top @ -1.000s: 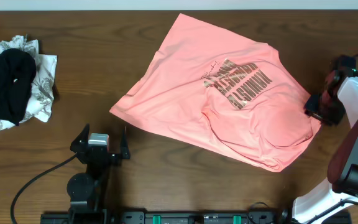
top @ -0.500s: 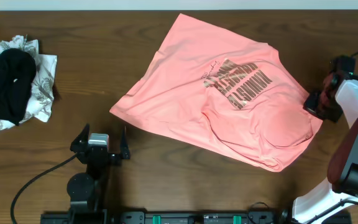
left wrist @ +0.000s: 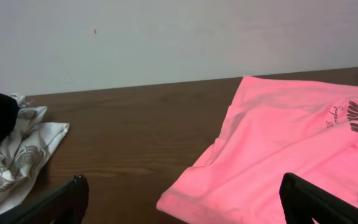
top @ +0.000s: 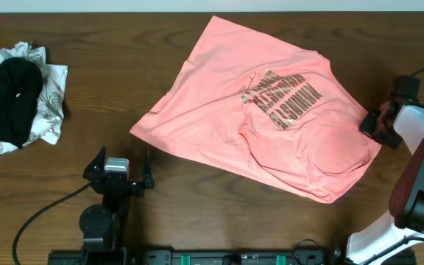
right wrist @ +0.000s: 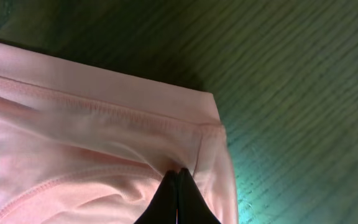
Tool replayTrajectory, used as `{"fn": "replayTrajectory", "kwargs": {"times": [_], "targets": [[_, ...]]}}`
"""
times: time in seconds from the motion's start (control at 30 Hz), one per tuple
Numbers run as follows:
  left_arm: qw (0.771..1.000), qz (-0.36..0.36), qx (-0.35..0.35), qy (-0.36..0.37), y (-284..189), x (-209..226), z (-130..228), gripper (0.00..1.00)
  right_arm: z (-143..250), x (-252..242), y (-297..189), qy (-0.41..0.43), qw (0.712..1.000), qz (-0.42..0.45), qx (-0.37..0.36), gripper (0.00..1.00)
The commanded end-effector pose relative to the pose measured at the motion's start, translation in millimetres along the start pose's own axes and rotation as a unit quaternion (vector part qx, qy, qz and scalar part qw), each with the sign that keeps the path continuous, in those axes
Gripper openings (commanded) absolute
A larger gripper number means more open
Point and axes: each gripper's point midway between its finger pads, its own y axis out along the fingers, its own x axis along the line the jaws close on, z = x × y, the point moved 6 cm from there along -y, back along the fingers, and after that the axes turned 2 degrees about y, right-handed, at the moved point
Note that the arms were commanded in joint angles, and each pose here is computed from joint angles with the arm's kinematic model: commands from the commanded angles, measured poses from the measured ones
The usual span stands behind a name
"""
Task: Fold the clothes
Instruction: 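Release the t-shirt and move the right gripper to its right edge, then grasp the pink t-shirt right hem and pull it rightward to flatten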
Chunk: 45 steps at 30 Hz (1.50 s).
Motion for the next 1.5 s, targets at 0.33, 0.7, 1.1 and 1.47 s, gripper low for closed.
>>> {"fn": "replayTrajectory", "kwargs": {"times": [0.33,0.7,1.1,1.47], "targets": [[1.000,0.005,0.022,0.001,1,-1,12,0.98,-9,-3,15,-0.020,0.999,0.008,-0.030,0.01],[1.000,0.005,0.022,0.001,1,-1,12,0.98,-24,-1,3,-0.031,0.999,0.007,-0.007,0.01],[1.000,0.005,0.022,0.001,1,-1,12,0.98,-41,10,-40,-0.014,0.999,-0.023,0.035,0.01],[1.000,0.005,0.022,0.001,1,-1,12,0.98,7,2,-5,0.010,0.995,-0.013,0.096,0.01]]}}
